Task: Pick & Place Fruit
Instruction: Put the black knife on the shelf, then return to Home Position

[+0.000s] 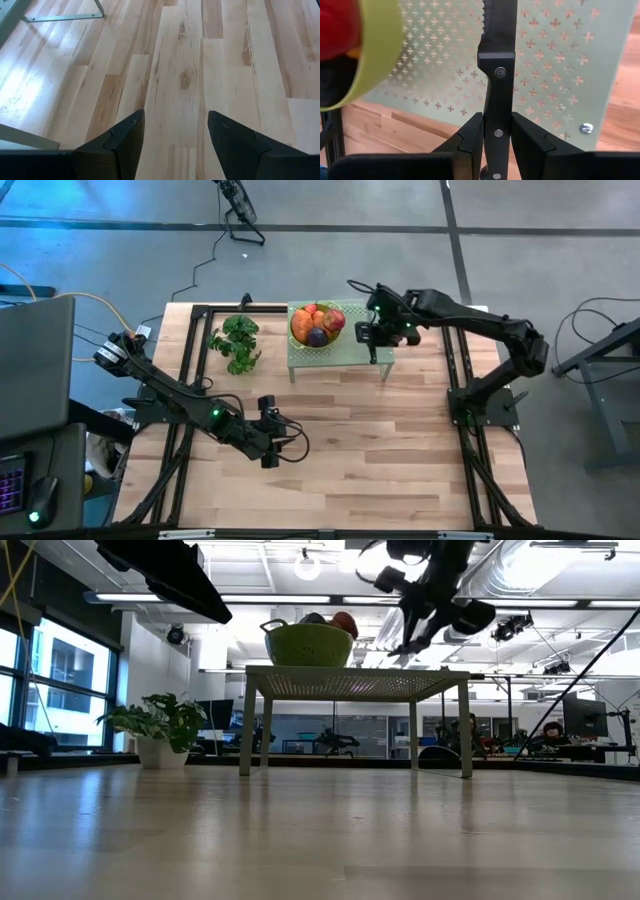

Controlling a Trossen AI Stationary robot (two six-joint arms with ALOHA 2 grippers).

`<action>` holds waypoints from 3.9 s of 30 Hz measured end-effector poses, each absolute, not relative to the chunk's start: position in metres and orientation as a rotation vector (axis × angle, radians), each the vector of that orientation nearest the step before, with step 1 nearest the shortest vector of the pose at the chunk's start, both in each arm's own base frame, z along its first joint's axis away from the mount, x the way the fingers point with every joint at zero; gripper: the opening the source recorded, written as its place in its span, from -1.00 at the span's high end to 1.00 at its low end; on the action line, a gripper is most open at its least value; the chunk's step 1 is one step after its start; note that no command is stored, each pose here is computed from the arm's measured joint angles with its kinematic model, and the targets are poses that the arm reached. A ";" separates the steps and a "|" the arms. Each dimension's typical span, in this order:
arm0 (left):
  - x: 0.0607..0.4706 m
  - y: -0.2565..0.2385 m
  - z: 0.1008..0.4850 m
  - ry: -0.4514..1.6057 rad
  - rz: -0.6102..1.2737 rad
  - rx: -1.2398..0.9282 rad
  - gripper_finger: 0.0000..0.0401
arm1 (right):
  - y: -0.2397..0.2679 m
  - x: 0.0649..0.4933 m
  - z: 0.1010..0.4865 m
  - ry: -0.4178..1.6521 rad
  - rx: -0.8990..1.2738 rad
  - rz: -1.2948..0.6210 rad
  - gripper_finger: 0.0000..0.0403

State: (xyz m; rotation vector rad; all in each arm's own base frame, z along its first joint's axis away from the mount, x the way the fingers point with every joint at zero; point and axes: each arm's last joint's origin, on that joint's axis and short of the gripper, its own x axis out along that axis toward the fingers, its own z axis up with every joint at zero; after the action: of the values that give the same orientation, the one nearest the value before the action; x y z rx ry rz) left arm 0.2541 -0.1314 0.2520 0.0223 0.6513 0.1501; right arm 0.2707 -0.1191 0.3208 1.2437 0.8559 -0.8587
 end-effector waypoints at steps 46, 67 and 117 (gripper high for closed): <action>0.254 -0.131 0.252 0.652 0.152 0.018 -0.06 | -0.153 0.271 0.293 0.954 1.355 -0.936 0.58; 0.254 -0.131 0.252 0.652 0.152 0.018 -0.06 | -0.149 0.273 0.293 0.956 1.317 -0.940 0.58; 0.255 -0.132 0.258 0.618 0.145 -0.002 -0.06 | -0.142 0.257 0.320 0.894 1.126 -0.847 0.45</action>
State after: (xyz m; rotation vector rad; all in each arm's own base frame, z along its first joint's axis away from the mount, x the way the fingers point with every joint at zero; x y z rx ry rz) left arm 0.2552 -0.1320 0.2577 -0.0024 0.6178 0.1448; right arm 0.2569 -0.1419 0.3199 1.1257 0.8944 -0.8473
